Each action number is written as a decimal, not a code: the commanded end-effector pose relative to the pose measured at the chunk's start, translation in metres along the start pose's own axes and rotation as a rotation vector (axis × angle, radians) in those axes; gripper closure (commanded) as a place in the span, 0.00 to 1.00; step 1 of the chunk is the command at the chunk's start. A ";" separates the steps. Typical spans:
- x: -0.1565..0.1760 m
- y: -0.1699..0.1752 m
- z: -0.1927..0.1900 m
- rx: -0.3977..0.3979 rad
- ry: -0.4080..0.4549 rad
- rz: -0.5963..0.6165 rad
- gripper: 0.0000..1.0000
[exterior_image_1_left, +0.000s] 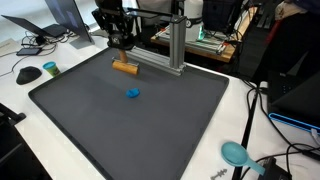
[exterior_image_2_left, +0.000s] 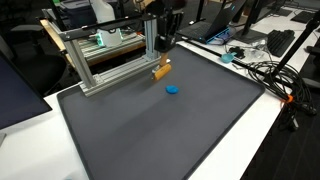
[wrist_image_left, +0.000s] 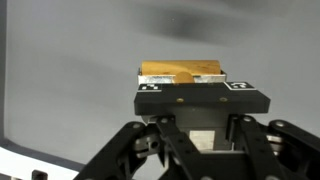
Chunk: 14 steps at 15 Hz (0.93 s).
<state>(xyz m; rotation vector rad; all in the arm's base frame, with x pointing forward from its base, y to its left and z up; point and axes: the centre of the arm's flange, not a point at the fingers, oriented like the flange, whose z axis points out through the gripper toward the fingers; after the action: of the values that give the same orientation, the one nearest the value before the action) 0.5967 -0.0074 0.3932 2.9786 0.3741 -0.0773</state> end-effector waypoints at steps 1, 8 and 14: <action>-0.021 -0.014 -0.020 -0.029 0.086 -0.174 0.78; -0.003 -0.024 -0.012 -0.035 0.155 -0.377 0.53; 0.006 -0.022 0.009 -0.003 0.155 -0.443 0.78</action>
<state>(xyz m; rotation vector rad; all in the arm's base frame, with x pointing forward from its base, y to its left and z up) 0.5888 0.0148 0.3904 2.8271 1.0322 0.1304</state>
